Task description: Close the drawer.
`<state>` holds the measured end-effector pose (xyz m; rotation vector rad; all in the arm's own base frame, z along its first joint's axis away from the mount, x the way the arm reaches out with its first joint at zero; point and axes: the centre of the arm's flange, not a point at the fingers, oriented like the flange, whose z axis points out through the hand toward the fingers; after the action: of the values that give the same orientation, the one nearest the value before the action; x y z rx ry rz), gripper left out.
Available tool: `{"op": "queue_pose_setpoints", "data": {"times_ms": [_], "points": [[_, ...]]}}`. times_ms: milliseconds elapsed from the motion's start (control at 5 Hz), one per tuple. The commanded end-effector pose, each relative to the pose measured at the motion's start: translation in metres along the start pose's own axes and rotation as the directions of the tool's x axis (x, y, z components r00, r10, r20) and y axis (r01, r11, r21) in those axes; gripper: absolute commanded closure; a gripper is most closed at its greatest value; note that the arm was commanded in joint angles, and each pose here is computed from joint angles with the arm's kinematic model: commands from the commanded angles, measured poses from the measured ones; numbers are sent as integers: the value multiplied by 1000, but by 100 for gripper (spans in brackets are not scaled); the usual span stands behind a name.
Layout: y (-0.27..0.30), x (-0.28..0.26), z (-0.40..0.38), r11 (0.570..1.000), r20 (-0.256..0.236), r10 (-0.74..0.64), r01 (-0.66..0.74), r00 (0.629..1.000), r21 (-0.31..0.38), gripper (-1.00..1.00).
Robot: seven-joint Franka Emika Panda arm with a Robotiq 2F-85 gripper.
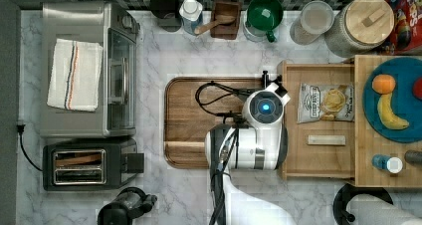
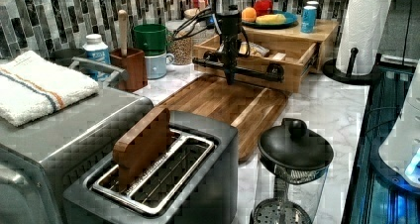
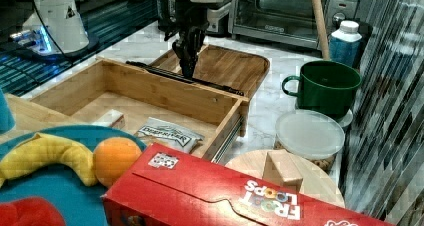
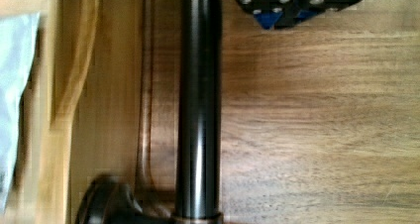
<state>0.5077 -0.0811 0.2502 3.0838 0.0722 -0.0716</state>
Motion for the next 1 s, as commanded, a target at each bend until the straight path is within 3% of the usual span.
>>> {"op": "queue_pose_setpoints", "data": {"times_ms": [200, 400, 800, 1000], "points": [[118, 21, -21, 997, -85, -81, 81, 993, -5, 100], [162, 12, -24, 998, -83, -54, 55, 995, 8, 100], [264, -9, -33, 998, -103, -56, 52, 993, -46, 100], [303, -21, -31, 997, -137, -60, 51, 989, -64, 100]]}}
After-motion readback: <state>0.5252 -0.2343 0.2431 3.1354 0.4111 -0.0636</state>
